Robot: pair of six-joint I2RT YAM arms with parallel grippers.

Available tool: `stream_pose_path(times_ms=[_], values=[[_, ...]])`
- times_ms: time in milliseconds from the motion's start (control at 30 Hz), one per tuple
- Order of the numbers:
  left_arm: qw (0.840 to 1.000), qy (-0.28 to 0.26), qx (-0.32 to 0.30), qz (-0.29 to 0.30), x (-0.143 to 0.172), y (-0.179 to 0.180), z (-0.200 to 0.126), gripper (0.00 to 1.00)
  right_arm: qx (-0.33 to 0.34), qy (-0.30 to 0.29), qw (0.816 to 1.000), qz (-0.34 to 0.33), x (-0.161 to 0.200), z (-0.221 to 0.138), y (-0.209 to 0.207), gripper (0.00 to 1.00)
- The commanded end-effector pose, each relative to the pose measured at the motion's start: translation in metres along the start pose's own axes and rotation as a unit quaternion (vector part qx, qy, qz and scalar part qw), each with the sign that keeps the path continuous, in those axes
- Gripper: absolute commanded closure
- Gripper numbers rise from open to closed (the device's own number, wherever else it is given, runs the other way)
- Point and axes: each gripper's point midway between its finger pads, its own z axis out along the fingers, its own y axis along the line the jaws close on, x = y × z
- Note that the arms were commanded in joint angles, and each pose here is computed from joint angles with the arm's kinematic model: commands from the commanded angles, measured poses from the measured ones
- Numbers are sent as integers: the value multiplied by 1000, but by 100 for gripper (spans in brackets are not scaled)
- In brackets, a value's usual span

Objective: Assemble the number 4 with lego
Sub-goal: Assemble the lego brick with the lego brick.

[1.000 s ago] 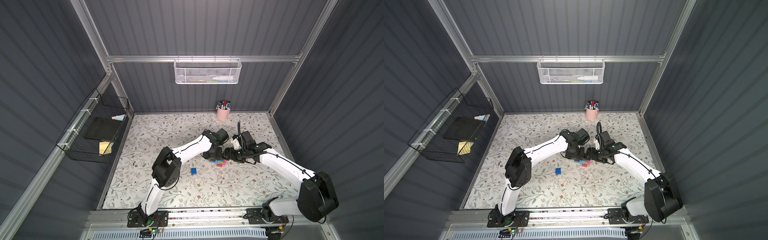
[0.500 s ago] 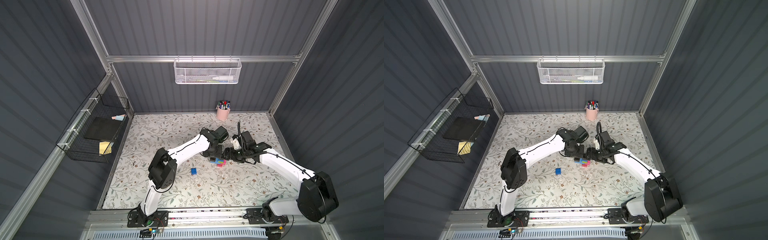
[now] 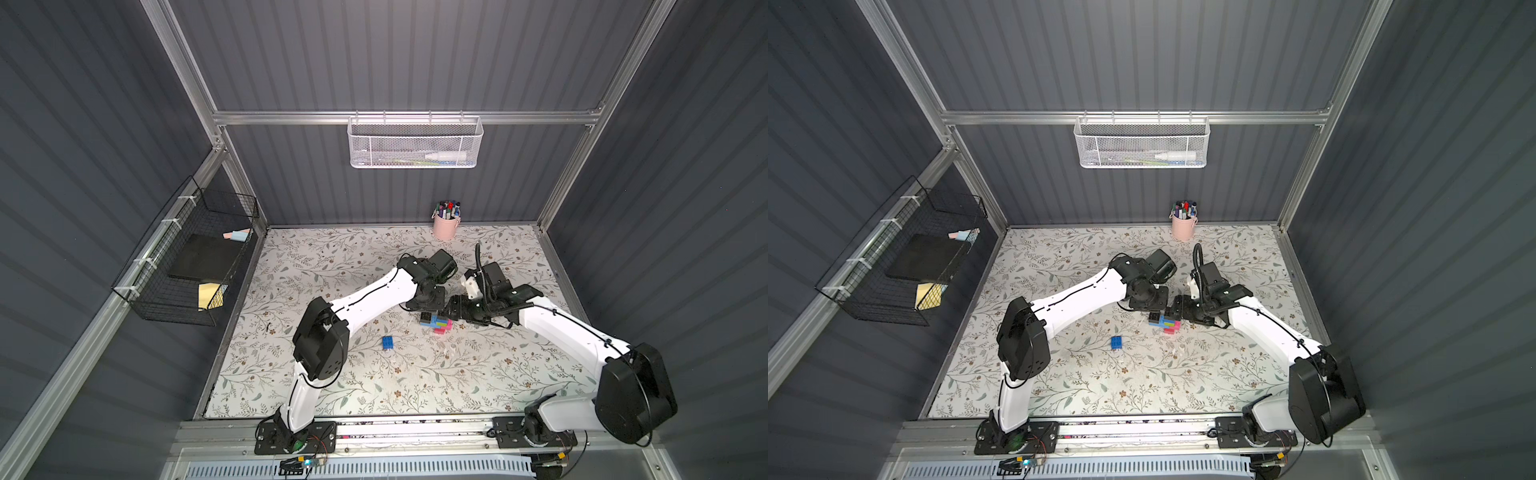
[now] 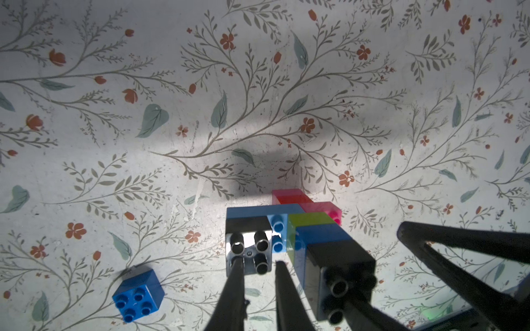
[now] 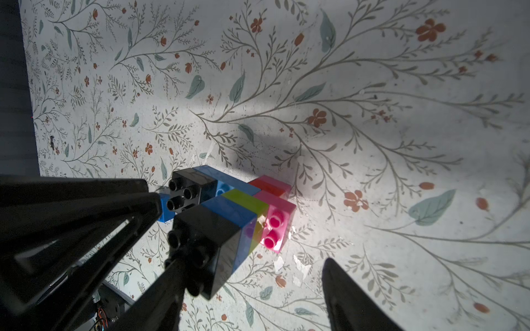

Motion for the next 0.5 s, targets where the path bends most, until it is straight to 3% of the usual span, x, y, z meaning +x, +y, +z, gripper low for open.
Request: stream_pose_path(times_ms=[0,467], values=[[1000,-5,-9,8,-1,0,-2,86,67,66,996,9,36,11,-34,26],[999,16,-29,11,6,7,18,92,68,70,995,11,38,13,-36,26]])
